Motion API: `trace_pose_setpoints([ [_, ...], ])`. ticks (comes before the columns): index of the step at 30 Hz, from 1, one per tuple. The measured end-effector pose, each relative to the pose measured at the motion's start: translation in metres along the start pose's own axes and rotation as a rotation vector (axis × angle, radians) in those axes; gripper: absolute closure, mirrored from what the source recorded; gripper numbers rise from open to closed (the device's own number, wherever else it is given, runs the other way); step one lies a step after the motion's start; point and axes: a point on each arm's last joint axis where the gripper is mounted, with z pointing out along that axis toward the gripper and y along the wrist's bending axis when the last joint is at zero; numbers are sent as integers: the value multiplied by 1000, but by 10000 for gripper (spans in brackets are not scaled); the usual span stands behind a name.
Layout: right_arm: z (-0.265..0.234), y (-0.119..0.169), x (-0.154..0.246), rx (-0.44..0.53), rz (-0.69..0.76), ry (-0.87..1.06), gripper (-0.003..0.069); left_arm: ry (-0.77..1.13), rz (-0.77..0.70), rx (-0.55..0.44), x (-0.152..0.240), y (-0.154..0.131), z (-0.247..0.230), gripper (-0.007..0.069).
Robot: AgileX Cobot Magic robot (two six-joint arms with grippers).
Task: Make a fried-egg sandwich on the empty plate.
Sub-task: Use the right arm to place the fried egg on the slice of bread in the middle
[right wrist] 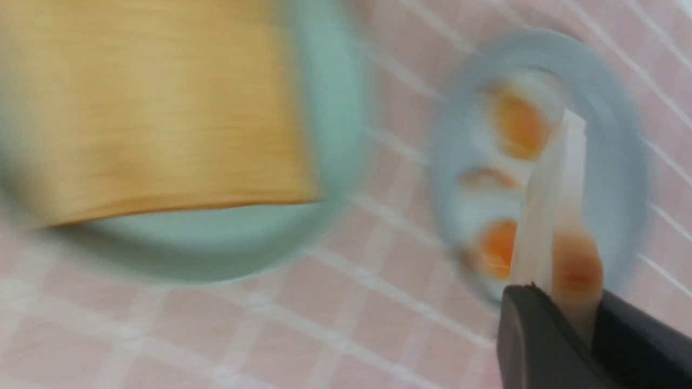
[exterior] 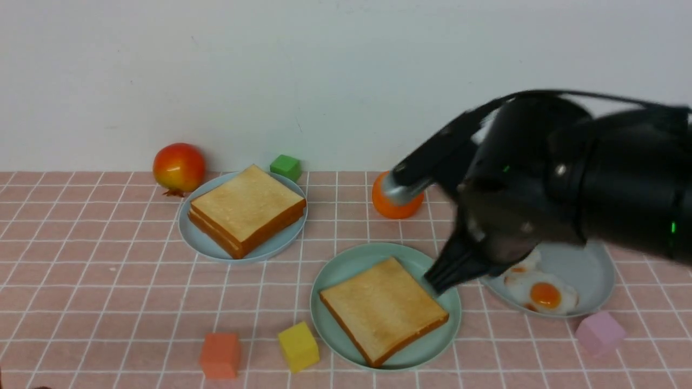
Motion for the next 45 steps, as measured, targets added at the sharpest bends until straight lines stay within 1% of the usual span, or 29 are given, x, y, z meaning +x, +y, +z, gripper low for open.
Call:
trace_pose_setpoints([
  [2, -3, 14, -1, -23, -32, -13, 555, 0, 0, 0, 0, 0, 0, 613],
  [3, -3, 28, -2, -40, -67, -20, 555, -2, 0, 0, 0, 0, 0, 613],
  [6, 8, 51, -4, -49, -124, -11, 555, -4, -2, 0, 0, 0, 0, 613],
  [14, 40, 72, -10, -50, -171, -15, 555, -2, -5, 0, 0, 0, 0, 613],
  [31, 69, 79, -23, 59, -285, -41, 556, -1, -10, 1, 0, 0, 0, 613],
  [37, 82, 84, -21, 86, -325, -14, 556, 2, -12, 2, 0, 0, 0, 613],
  [45, 85, 85, -22, 96, -340, -19, 556, 6, -26, 9, 1, -1, 0, 613],
])
